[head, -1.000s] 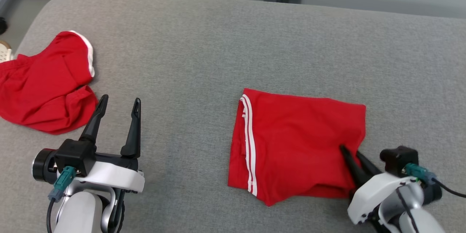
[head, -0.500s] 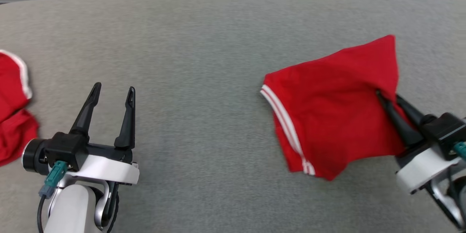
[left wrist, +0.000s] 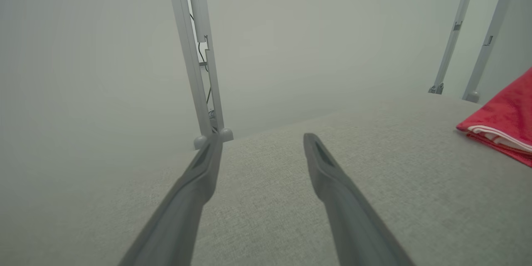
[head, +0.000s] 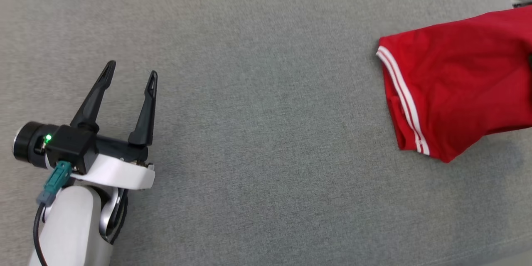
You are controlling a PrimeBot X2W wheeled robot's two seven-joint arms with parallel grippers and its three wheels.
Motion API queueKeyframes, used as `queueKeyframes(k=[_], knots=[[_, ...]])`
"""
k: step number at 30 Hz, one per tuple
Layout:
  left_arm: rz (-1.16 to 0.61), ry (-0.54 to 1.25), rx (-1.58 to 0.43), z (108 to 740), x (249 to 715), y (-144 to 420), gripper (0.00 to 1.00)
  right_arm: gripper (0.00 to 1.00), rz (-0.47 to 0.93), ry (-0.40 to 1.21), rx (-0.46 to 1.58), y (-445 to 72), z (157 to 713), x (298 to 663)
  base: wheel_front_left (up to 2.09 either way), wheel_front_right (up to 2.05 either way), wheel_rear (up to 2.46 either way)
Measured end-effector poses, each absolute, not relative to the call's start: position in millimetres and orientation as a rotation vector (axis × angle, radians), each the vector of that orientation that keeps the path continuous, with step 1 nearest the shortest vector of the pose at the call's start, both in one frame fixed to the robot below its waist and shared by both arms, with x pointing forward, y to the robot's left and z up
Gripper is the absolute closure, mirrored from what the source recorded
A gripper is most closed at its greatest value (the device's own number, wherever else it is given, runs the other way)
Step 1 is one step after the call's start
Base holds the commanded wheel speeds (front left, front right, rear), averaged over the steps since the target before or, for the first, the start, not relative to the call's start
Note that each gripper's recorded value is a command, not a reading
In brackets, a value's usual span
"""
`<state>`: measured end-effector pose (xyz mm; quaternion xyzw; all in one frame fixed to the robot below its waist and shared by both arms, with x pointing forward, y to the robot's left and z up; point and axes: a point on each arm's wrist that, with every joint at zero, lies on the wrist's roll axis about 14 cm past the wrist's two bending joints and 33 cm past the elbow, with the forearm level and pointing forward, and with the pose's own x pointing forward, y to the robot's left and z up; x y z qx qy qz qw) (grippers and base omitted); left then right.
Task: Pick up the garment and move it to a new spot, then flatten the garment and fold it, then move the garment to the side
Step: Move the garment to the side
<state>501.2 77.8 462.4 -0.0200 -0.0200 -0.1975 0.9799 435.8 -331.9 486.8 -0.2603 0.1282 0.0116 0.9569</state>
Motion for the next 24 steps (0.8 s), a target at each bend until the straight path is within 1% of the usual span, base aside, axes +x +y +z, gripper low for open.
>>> queueKeyframes(k=[8,9,10,11,12,19,21,24], knots=[[-0.472,-0.013,-0.052,440.6,517.0,55.4,0.00,1.00,-0.038,0.371,-0.663,-374.8,454.0,446.6,0.00,0.00,0.00],[-0.481,-0.008,-0.054,436.8,519.5,52.9,0.00,0.84,-0.048,0.404,-0.684,-381.7,444.4,444.5,0.00,0.00,0.00],[-0.485,-0.005,-0.053,434.7,520.1,52.2,0.00,0.58,-0.063,0.407,-0.676,-385.3,441.8,443.3,0.00,0.00,0.00],[-0.488,-0.001,-0.051,432.6,520.2,51.8,0.00,0.51,-0.084,0.404,-0.660,-388.5,440.8,442.7,0.00,0.00,0.00],[-0.493,0.001,-0.050,431.4,520.3,51.0,0.00,0.00,-0.111,0.407,-0.646,-393.7,440.2,441.1,0.00,0.00,0.00],[-0.499,-0.001,-0.051,433.2,521.2,49.0,0.00,0.00,-0.249,0.296,-0.565,-406.1,459.7,431.0,0.00,0.00,0.00],[-0.500,-0.005,-0.051,435.9,520.8,48.5,0.00,0.00,-0.279,0.241,-0.523,-401.9,468.4,429.2,0.00,0.00,0.00],[-0.487,-0.015,-0.045,441.7,520.7,51.8,0.00,0.00,-0.283,0.120,-0.408,-377.1,483.6,437.1,0.00,0.00,0.00]])
